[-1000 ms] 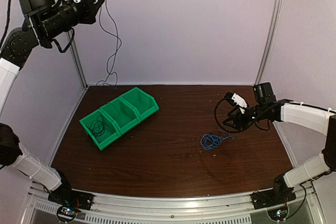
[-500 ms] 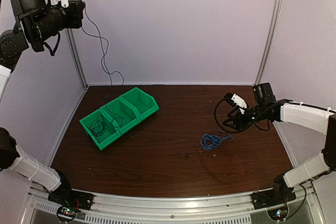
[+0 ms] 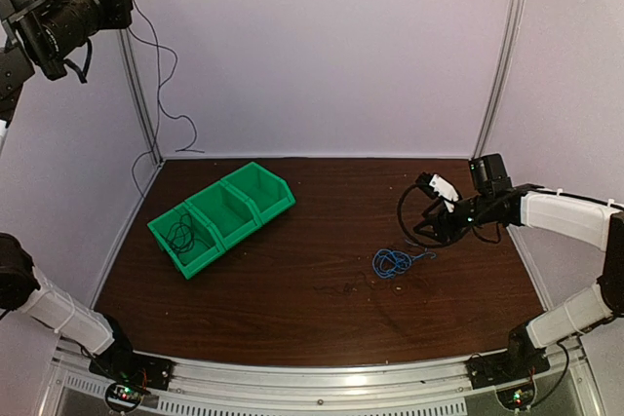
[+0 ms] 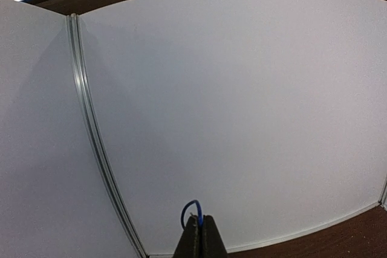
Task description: Untangle the cables
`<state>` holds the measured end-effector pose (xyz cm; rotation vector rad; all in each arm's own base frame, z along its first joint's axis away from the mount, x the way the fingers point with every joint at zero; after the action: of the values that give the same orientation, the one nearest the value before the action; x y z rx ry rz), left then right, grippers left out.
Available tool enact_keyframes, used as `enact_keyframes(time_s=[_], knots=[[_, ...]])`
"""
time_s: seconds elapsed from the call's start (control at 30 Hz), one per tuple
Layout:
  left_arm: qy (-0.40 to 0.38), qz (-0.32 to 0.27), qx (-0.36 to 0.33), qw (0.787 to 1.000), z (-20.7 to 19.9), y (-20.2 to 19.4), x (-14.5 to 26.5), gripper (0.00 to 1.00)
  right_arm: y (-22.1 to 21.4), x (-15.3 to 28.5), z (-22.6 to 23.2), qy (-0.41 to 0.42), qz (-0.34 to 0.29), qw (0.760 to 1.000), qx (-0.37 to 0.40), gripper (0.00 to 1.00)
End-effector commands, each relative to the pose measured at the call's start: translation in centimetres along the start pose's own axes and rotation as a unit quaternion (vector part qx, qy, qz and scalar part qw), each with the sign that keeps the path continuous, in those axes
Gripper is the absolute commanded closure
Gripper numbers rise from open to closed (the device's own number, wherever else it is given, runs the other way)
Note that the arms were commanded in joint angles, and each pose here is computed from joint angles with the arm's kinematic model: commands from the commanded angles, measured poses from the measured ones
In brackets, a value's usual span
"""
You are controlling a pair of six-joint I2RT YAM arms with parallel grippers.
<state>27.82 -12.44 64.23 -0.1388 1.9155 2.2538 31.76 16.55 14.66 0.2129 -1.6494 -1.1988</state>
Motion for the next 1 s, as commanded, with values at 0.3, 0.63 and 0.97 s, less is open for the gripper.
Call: enact_keyframes(time_s=[0.3,0.63,0.97], knots=[[0.03,0.046,-0.02,0.998,-0.1,-5.5,-0.6,1.0,-0.9,-0.3,0.1,0.01,0.011,1.0,-0.006,0.44],[0.021,0.091,-0.022,0.995,-0.1,-10.1,-2.3,1.0,-1.1,-0.4,0.1,0.008,0.015,1.0,-0.006,0.44],[0.015,0.166,-0.008,0.986,0.3,-17.8,-0.5,1.0,-1.7,-1.1,0.2,0.022,0.025,0.999,-0.014,0.44]])
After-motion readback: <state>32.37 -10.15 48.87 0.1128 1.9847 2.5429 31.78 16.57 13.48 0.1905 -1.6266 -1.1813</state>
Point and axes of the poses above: each gripper's point midway between its finger pads, its own x axis back along the fingers, its own z axis along the line the jaws close on, y = z × x, the point moved 1 cm from there along x, back along the fingers, and after that the axes turned 3 degrees about -x, right-handed, at the moved point
